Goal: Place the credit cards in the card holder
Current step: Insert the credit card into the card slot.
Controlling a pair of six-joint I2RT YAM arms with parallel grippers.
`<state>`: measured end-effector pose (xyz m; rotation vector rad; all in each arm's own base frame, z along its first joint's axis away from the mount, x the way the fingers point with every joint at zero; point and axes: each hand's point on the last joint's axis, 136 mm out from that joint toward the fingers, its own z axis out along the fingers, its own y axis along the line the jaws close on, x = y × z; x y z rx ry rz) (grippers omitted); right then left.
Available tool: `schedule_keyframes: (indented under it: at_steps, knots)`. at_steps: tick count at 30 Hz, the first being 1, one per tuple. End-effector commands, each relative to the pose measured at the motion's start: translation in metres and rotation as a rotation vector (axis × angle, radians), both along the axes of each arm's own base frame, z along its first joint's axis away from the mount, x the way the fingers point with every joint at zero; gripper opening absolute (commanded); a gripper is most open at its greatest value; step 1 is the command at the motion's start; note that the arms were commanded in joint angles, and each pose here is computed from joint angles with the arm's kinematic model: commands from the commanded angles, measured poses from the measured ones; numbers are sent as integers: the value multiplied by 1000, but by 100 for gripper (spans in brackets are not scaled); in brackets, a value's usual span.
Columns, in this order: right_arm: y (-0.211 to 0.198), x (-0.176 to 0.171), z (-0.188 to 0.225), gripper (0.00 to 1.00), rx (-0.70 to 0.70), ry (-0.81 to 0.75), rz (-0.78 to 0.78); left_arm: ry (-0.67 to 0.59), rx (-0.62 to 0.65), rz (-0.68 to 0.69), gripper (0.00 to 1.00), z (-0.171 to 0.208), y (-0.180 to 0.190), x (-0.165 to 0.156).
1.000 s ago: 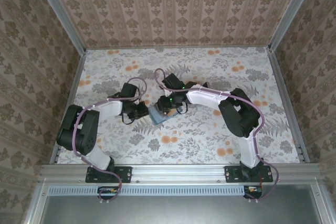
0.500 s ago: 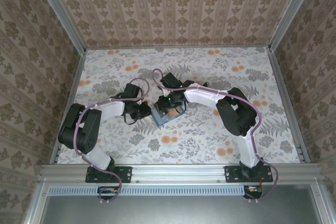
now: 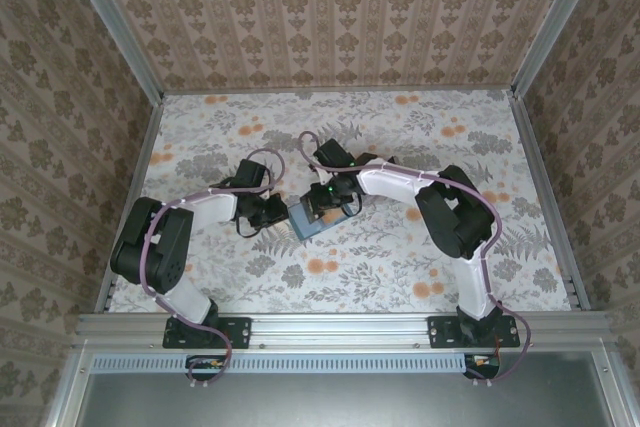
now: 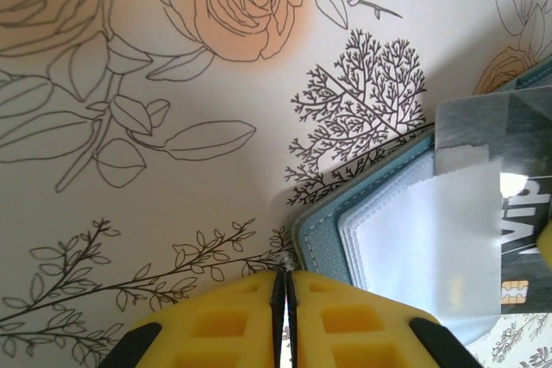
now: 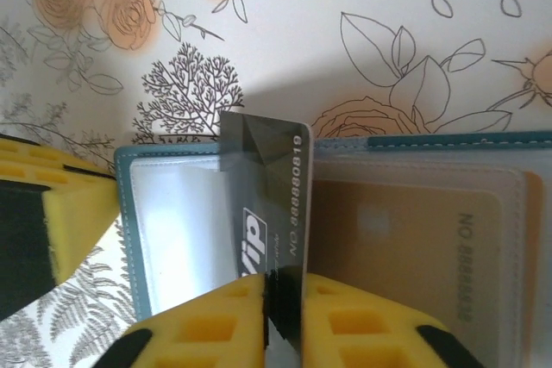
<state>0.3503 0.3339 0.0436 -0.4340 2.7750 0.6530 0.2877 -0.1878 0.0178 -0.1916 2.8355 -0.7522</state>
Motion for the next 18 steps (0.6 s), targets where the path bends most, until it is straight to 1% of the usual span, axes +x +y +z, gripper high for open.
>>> schedule_keyframes:
  at_steps: [1,7,18]
  knots:
    - [-9,-2,11,11,8,5,-8,47,29,20,14,-17,9,-8]
    - [-9,-6,8,6,0,41,24,51,28,17,15,-18,8,-9]
    - [-16,-24,-9,5,-24,91,82,58,28,14,15,-21,7,-9]
